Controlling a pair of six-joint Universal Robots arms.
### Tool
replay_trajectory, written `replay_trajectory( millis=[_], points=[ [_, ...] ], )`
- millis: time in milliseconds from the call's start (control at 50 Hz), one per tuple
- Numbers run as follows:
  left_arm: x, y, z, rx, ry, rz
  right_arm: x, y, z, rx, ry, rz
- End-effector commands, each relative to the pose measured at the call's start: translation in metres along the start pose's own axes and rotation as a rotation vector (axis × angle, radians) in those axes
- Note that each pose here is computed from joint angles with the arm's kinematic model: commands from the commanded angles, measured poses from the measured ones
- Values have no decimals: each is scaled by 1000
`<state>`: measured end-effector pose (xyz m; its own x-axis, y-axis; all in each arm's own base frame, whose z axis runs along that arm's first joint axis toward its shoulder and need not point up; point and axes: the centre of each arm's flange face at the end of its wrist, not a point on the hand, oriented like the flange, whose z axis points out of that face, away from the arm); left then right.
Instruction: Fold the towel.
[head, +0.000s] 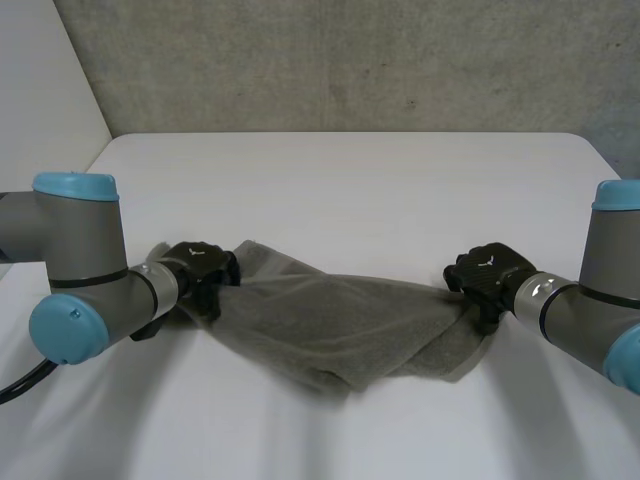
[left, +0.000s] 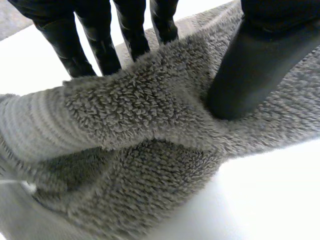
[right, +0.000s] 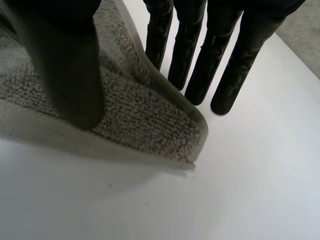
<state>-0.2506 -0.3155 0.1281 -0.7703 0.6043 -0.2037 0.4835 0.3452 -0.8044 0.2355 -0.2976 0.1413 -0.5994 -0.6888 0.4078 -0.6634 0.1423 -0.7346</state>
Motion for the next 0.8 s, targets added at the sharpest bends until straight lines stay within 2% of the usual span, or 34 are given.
replay_trajectory(
  millis=[20,160,220,260,320,360,380,420,440,460,480,520,640,680,700,740,800],
  points=[
    [-4,-6,1,29,-44,6,-2,5,6,-10,-14,6],
    [-7,-19,3,87,-61,20,0,-1,8,17,-2,-4],
    [-12,-38,6,167,-88,40,17,-23,10,99,66,-33],
    [-23,-69,7,298,-137,65,41,-59,7,233,170,-68],
    [-30,-91,4,384,-173,77,56,-81,3,324,238,-88],
    [-45,-140,-12,583,-270,76,87,-125,-9,538,397,-116],
    [-45,-140,-12,584,-270,76,87,-125,-9,539,398,-116],
    [-59,-187,-40,823,-375,30,111,-163,-31,773,562,-146],
    [-59,-188,-40,825,-375,30,111,-164,-31,775,563,-146],
    [-67,-206,-56,939,-422,-1,119,-179,-44,874,629,-154],
    [-67,-206,-57,940,-423,-1,119,-179,-44,875,629,-154],
    [-72,-226,-80,1091,-454,-44,118,-191,-54,952,670,-160],
    [-64,-211,-79,1048,-422,-71,106,-183,-47,901,609,-150],
    [-56,-182,-62,942,-395,-79,93,-164,-33,811,518,-135],
    [-56,-182,-61,941,-395,-79,93,-164,-33,810,517,-135],
    [-42,-146,-42,812,-357,-82,75,-140,-16,705,402,-121],
    [-36,-127,-33,745,-339,-87,65,-127,-8,653,352,-123]
  ],
)
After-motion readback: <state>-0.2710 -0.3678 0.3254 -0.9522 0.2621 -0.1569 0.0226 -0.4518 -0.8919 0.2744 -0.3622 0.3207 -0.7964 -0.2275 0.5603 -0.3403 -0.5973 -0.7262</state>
